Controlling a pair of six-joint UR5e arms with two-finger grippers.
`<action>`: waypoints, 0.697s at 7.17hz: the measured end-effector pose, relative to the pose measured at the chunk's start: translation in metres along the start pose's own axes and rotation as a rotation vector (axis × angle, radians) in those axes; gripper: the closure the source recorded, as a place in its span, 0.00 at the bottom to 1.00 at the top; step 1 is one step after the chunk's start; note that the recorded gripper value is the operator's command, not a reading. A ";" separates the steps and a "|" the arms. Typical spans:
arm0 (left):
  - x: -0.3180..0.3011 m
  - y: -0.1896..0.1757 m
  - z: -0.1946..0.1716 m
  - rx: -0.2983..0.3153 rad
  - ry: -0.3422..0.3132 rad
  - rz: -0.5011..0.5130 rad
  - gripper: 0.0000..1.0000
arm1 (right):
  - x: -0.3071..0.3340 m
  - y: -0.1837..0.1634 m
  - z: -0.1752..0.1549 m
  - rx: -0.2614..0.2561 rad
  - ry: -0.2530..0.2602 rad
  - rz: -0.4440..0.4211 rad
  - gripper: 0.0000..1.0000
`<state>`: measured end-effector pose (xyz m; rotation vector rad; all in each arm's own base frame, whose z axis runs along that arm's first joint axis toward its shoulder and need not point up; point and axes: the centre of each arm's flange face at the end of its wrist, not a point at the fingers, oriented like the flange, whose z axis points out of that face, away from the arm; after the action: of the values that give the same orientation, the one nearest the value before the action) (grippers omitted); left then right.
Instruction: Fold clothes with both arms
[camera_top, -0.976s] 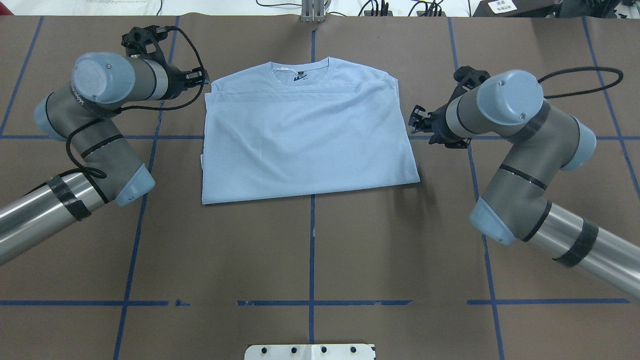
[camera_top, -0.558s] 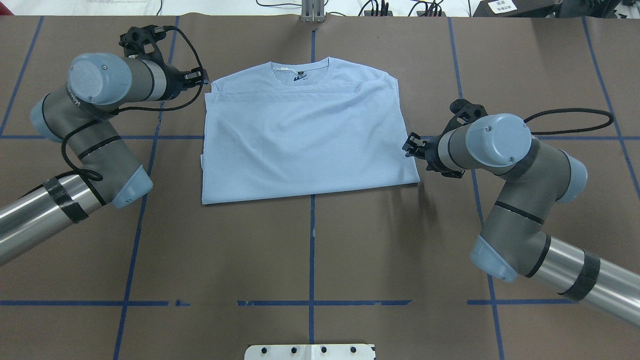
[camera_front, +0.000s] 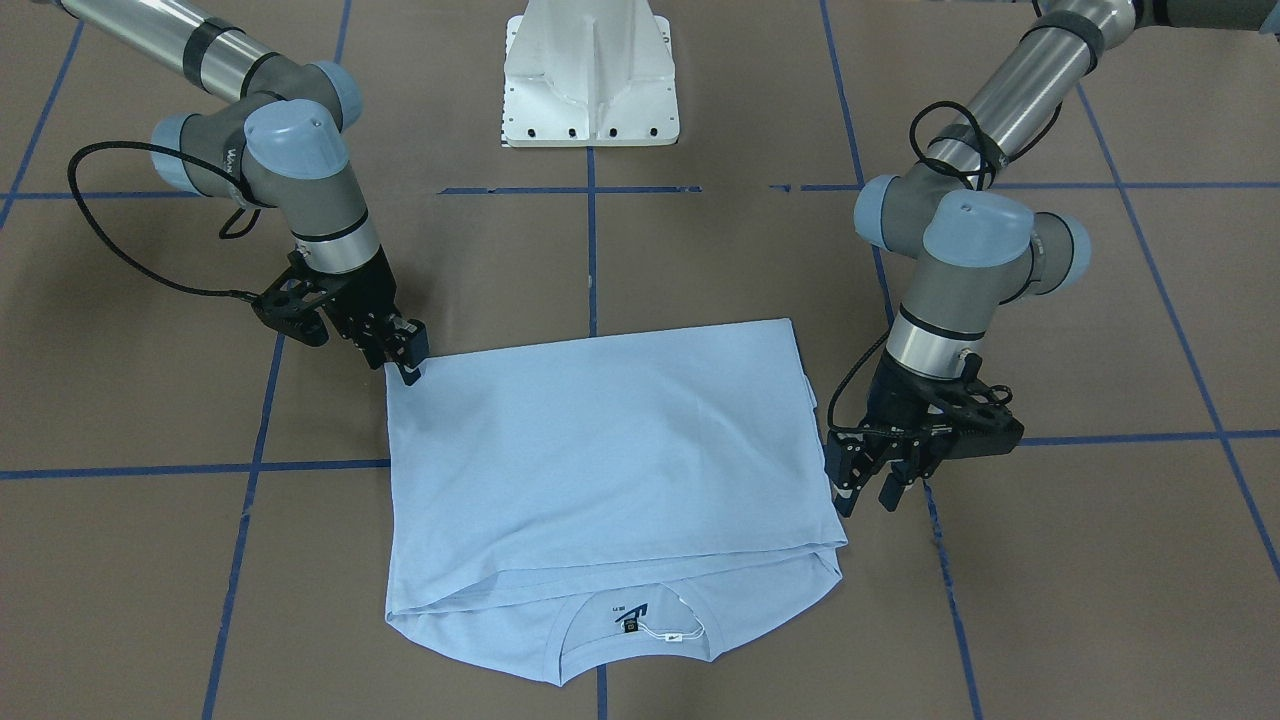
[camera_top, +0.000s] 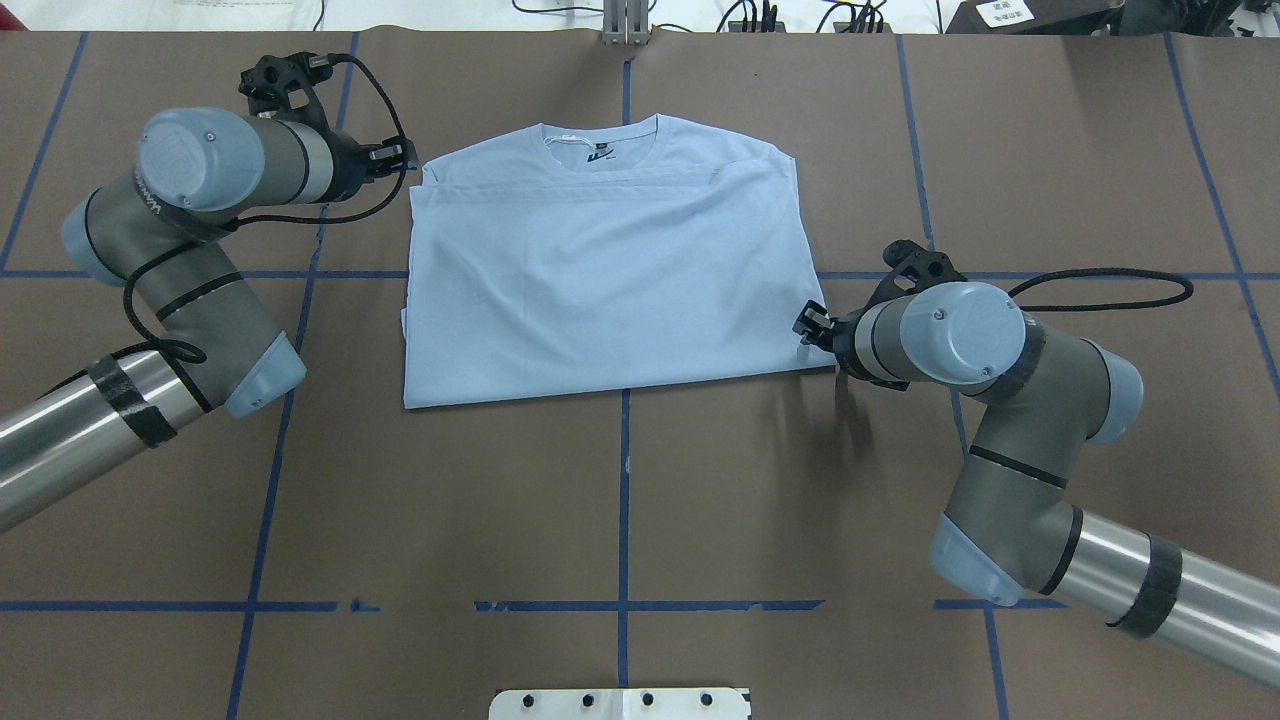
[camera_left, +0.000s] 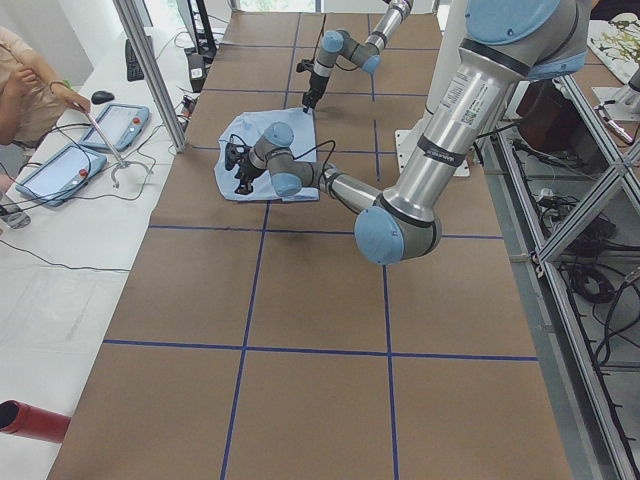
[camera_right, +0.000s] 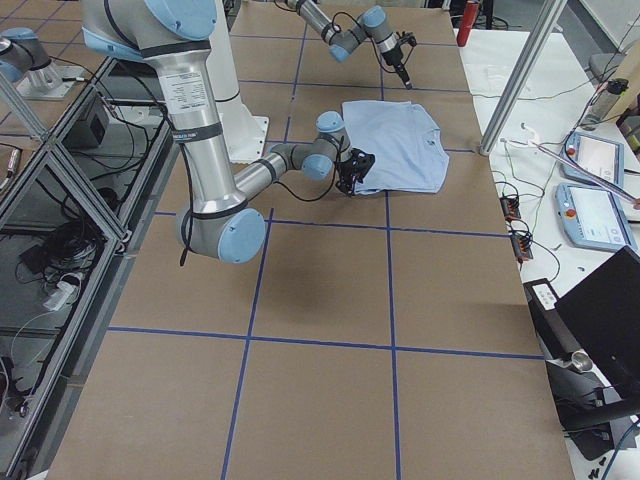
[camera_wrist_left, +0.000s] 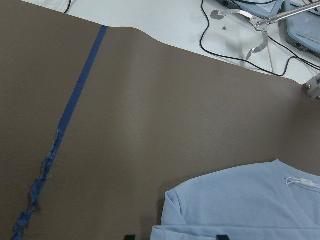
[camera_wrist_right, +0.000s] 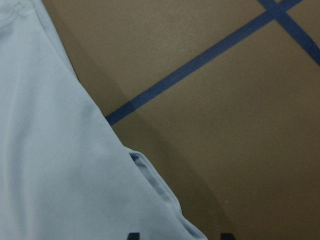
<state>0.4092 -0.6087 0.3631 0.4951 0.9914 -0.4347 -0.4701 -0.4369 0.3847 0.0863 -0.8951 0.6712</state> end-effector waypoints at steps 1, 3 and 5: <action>0.000 0.000 0.000 0.000 0.000 -0.001 0.38 | 0.003 0.000 0.001 0.003 0.003 0.000 0.97; 0.000 0.000 0.001 -0.001 -0.001 -0.001 0.38 | 0.002 0.001 0.000 0.002 0.001 -0.001 1.00; 0.000 0.001 0.001 0.000 -0.003 -0.001 0.38 | 0.000 0.002 -0.002 0.000 -0.004 -0.003 1.00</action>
<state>0.4102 -0.6088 0.3639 0.4937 0.9886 -0.4356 -0.4705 -0.4347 0.3828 0.0896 -0.8988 0.6682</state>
